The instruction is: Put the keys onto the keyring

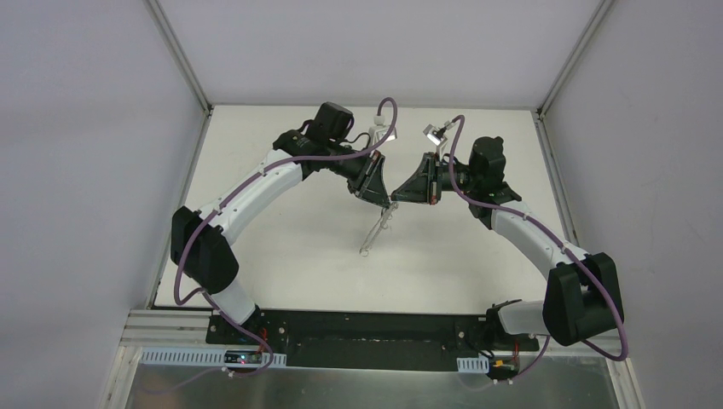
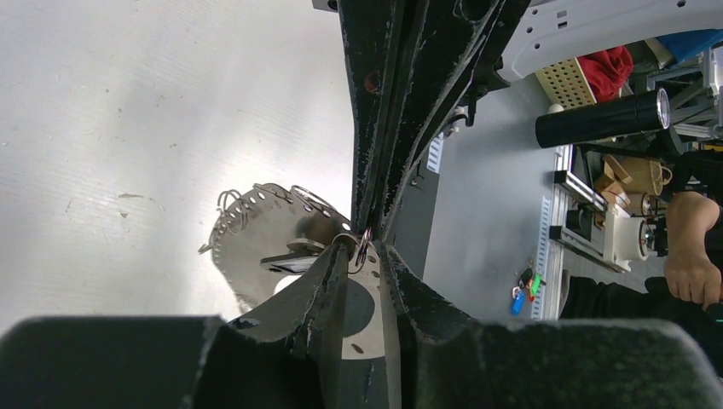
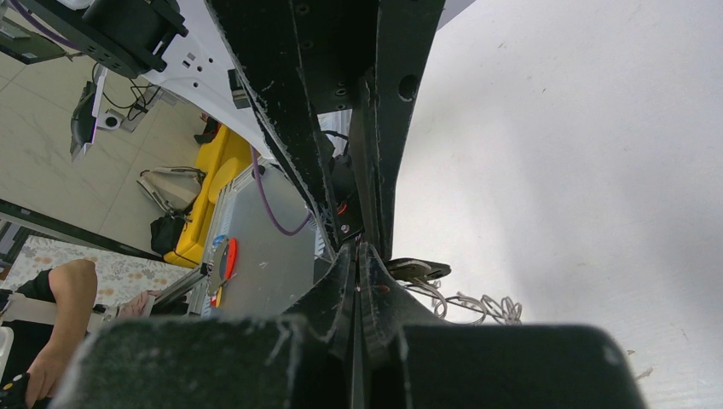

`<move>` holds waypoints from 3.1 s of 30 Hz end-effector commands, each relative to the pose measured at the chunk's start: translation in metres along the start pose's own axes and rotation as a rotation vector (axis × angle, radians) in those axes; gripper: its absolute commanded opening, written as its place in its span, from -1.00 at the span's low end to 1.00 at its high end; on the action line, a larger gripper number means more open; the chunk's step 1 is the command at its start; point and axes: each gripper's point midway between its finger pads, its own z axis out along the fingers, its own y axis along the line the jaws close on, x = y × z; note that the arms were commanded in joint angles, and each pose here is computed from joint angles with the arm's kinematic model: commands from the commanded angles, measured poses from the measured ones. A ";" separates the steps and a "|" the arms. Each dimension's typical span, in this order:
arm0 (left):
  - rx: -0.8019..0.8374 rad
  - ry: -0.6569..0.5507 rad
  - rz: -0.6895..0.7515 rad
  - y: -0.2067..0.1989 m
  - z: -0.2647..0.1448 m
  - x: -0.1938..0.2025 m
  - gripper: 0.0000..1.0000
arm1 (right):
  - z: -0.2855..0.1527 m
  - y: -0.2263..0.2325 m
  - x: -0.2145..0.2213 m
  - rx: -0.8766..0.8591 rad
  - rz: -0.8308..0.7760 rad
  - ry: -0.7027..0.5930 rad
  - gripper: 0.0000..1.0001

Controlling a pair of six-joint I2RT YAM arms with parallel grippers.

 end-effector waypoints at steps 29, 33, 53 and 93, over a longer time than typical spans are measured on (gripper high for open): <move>0.055 -0.056 0.035 -0.013 -0.011 -0.012 -0.77 | -0.002 0.008 -0.006 -0.036 -0.063 -0.003 -1.00; 0.054 -0.057 0.032 -0.012 -0.011 -0.013 -0.92 | -0.002 0.008 -0.005 -0.036 -0.062 -0.002 -1.00; -0.120 -0.026 0.042 0.001 -0.026 -0.012 -1.00 | -0.003 0.011 -0.001 -0.044 -0.111 0.003 -1.00; 0.015 0.150 -0.041 -0.027 -0.004 0.014 -1.00 | 0.006 0.022 0.007 -0.068 -0.134 0.048 -0.29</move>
